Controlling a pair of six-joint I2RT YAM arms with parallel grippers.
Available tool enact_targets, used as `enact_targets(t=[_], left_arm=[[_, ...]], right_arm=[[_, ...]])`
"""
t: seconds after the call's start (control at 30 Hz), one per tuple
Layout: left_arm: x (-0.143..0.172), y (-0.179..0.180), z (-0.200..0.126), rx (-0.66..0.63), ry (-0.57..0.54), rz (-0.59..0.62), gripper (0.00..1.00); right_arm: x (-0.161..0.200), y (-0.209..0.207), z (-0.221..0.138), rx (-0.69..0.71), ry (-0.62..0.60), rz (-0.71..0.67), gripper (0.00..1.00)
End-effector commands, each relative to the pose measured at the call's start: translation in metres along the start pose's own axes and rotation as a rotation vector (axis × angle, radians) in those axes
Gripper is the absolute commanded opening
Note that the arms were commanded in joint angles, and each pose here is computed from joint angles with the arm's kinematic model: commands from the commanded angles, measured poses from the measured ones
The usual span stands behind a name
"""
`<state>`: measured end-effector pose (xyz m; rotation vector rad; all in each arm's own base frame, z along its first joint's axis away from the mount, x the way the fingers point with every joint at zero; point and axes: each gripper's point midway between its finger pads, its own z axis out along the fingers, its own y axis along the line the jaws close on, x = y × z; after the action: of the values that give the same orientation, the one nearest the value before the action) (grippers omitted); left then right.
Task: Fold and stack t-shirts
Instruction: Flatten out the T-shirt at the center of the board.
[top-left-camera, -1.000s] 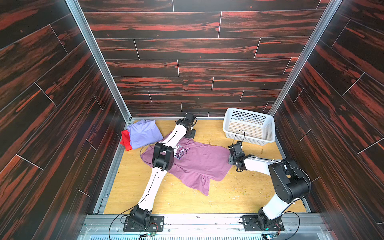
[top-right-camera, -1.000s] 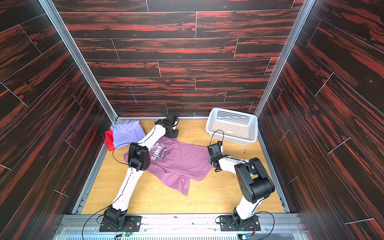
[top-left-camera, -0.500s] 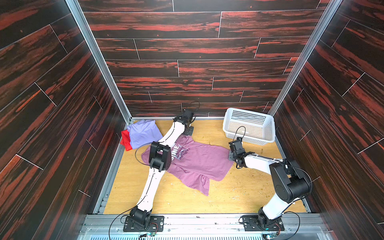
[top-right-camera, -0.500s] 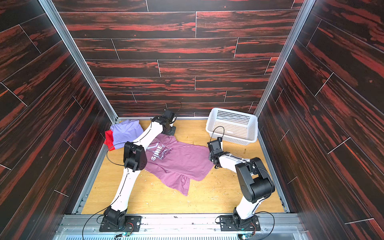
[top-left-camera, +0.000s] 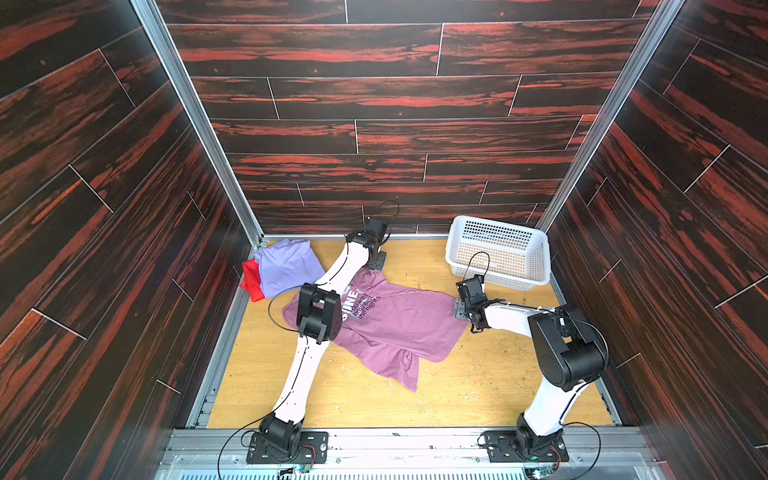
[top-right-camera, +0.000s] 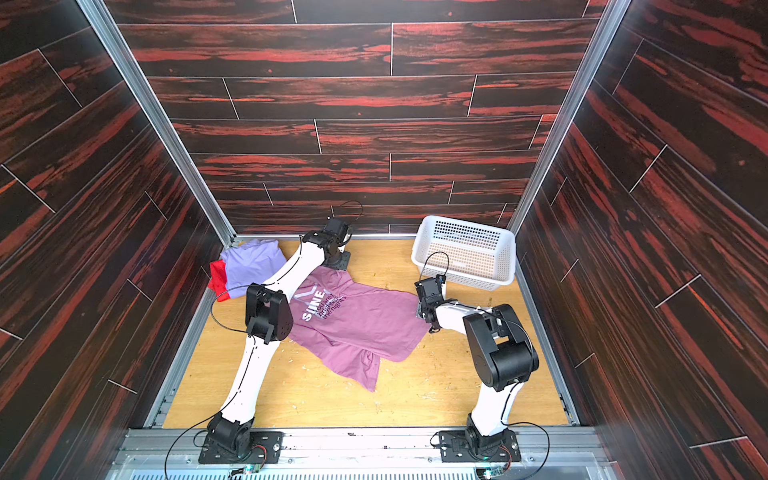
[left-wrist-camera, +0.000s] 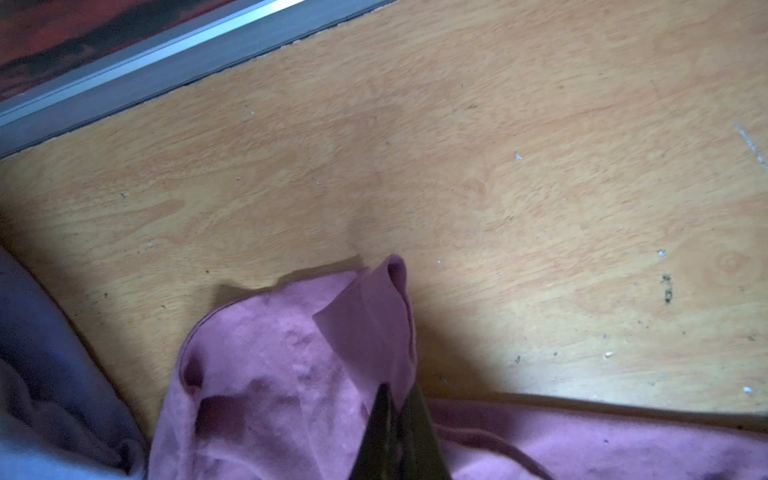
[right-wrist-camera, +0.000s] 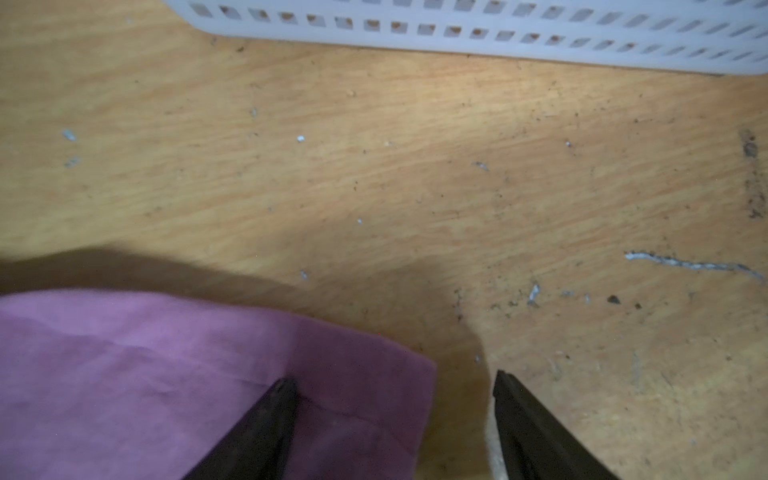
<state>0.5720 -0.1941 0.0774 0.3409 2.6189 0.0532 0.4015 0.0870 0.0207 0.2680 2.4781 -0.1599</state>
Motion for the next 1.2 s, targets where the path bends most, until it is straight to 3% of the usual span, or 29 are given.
enact_targets(t=[0.0, 0.13, 0.27, 0.3, 0.33, 0.43, 0.57, 0.7, 0.83, 1.0, 1.17], left_arm=[[-0.016, 0.012, -0.039, -0.021, -0.051, 0.003, 0.00], [-0.020, 0.013, -0.045, -0.022, -0.065, 0.002, 0.00], [-0.023, 0.020, -0.053, -0.054, -0.074, -0.003, 0.00], [-0.023, 0.022, -0.056, -0.066, -0.077, -0.002, 0.00], [-0.025, 0.026, -0.062, -0.077, -0.081, -0.002, 0.00], [-0.030, 0.037, -0.088, -0.126, -0.109, -0.001, 0.00], [-0.045, 0.055, -0.149, -0.176, -0.196, -0.016, 0.00], [-0.056, 0.074, -0.234, -0.211, -0.353, -0.060, 0.00], [-0.058, 0.091, -0.336, -0.239, -0.593, -0.109, 0.00], [-0.027, 0.096, -0.468, -0.265, -0.879, -0.133, 0.00], [0.017, 0.087, -0.540, -0.248, -0.970, -0.093, 0.00]], right_arm=[[0.012, 0.003, 0.006, -0.020, 0.054, 0.014, 0.77], [0.012, 0.013, 0.009, -0.063, 0.079, 0.019, 0.66], [0.012, 0.021, 0.010, -0.106, 0.083, 0.032, 0.14], [0.011, 0.023, 0.009, -0.116, 0.084, 0.028, 0.05], [0.009, 0.024, 0.008, -0.122, 0.079, 0.029, 0.02], [-0.009, 0.027, -0.005, -0.145, 0.034, 0.027, 0.00], [-0.050, 0.031, -0.046, -0.193, -0.088, 0.022, 0.00], [-0.109, 0.024, -0.125, -0.237, -0.308, 0.025, 0.00], [-0.155, 0.013, -0.211, -0.318, -0.495, 0.037, 0.00], [-0.177, -0.001, -0.302, -0.412, -0.674, 0.028, 0.00], [-0.173, -0.018, -0.368, -0.509, -0.797, 0.003, 0.00]])
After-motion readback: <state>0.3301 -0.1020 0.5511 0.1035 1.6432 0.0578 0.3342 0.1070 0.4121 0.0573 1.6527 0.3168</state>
